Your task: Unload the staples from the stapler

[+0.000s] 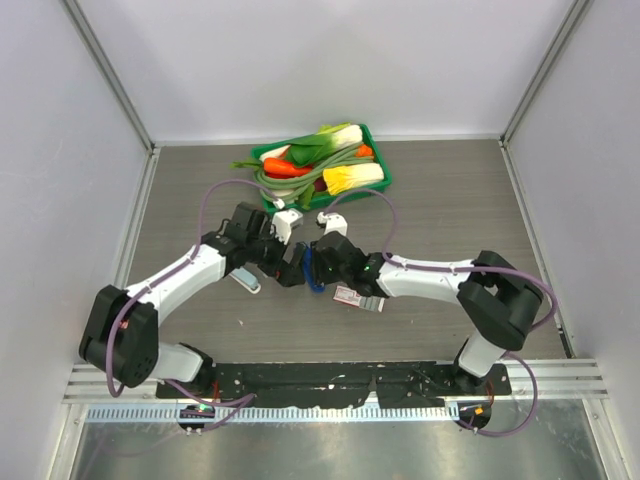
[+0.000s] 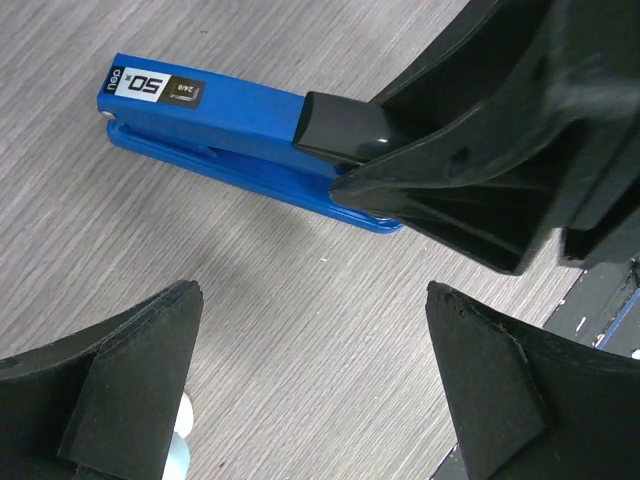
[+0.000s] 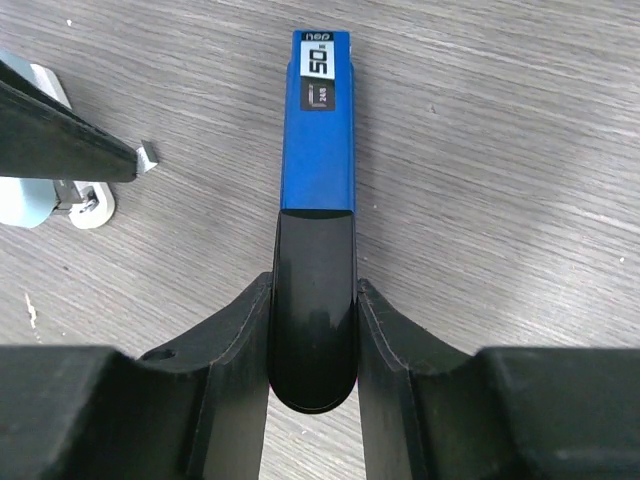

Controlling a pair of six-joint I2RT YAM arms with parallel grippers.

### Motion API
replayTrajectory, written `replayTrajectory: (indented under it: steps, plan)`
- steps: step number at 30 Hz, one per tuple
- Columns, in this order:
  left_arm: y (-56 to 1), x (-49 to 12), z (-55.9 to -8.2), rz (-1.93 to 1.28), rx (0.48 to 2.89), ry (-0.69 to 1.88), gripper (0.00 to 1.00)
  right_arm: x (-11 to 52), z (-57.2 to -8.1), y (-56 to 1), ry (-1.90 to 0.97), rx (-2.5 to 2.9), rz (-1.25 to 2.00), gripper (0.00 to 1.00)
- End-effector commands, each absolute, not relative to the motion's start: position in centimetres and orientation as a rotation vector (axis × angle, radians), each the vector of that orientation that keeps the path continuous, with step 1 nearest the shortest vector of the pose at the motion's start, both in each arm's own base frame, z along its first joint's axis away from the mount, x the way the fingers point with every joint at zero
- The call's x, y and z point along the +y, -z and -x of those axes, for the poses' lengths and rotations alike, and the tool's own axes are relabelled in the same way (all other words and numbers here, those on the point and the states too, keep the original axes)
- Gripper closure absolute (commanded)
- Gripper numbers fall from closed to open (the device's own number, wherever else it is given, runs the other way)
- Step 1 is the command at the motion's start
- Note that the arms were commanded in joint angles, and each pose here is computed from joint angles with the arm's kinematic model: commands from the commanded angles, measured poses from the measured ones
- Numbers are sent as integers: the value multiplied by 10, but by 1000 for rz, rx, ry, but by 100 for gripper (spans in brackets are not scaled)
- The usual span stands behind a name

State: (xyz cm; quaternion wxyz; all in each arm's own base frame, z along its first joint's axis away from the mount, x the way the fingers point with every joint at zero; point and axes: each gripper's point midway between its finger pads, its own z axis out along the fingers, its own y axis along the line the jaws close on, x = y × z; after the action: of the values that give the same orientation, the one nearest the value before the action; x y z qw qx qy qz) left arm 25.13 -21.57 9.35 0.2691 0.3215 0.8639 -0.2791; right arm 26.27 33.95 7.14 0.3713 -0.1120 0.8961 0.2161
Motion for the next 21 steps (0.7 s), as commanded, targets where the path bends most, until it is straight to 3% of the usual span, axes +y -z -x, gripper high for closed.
replayTrajectory:
  steps: [1,3,9,15,21]
  plan:
    - [-121,-211,-264,-814,2248,777,2,354,-263,-77,-491,2305,344,67]
    - [-126,-207,-266,-788,2244,798,2,356,-260,-74,-462,2329,372,58]
    - [-137,-189,-273,-712,2214,793,2,354,-263,-74,-343,2394,434,50]
    - [-136,-186,-267,-714,2215,796,2,356,-269,-69,-240,2433,494,51]
    - [-134,-181,-265,-725,2213,757,2,352,-271,-54,-98,2509,584,61]
